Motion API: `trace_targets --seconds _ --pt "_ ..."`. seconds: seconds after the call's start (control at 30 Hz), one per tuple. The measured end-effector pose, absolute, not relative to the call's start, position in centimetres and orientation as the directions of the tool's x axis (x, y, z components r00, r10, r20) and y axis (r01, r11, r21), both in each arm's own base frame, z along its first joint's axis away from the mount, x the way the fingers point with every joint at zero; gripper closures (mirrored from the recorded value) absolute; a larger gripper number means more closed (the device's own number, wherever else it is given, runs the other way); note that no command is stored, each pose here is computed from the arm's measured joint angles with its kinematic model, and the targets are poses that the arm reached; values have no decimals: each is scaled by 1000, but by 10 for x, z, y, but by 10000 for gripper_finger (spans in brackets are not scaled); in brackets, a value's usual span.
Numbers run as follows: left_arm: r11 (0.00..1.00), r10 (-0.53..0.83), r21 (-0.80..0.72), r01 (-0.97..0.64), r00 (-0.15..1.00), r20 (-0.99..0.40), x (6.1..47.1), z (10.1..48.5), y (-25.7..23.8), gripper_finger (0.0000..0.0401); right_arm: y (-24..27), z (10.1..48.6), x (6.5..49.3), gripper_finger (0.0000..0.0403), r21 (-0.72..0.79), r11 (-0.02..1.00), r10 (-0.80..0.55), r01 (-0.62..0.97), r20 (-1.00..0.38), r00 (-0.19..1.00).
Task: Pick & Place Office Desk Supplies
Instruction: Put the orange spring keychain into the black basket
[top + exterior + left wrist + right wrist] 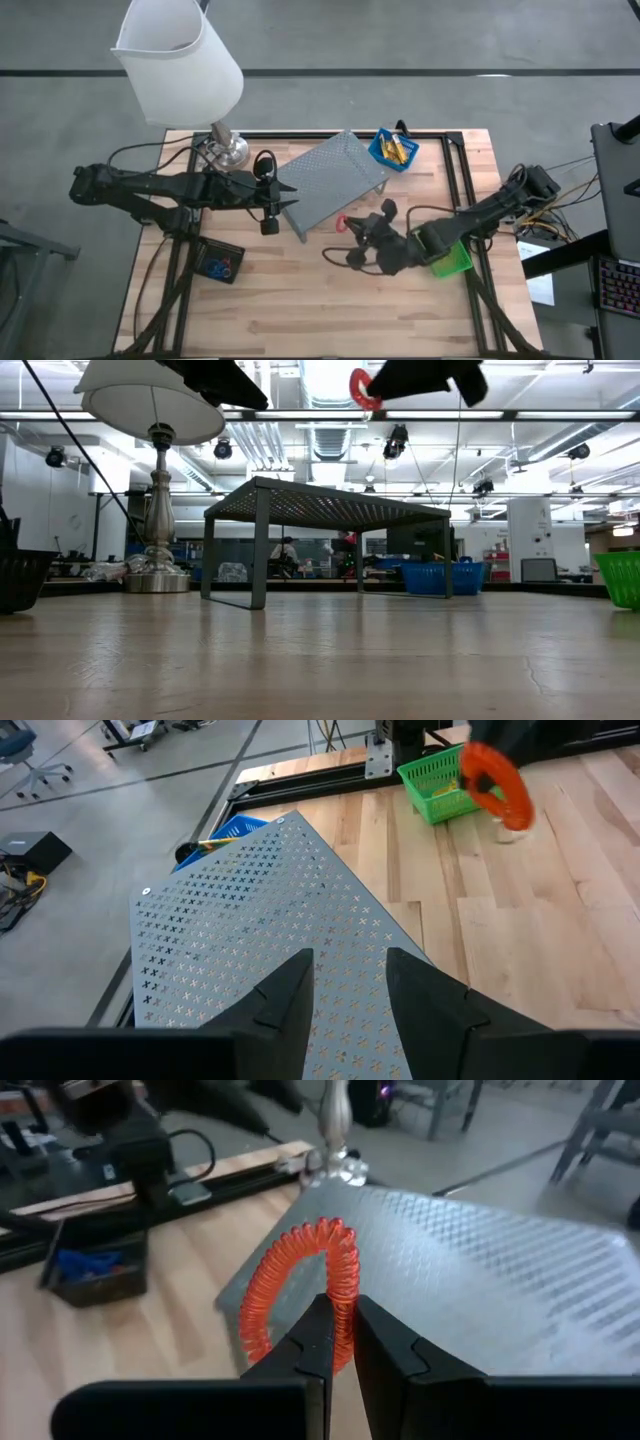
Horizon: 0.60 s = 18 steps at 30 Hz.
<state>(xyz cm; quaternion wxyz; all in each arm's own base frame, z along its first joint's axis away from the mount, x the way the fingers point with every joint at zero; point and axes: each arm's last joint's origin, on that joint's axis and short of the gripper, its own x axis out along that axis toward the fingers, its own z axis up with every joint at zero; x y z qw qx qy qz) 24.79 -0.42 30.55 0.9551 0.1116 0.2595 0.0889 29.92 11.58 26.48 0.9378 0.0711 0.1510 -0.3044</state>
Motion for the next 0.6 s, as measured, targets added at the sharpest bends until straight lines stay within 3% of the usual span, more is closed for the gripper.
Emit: trace_targets --seconds 0.6 --pt "958 228 264 -110 852 -472 248 306 -4 267 78 264 318 378 -59 733 -659 678 -310 685"
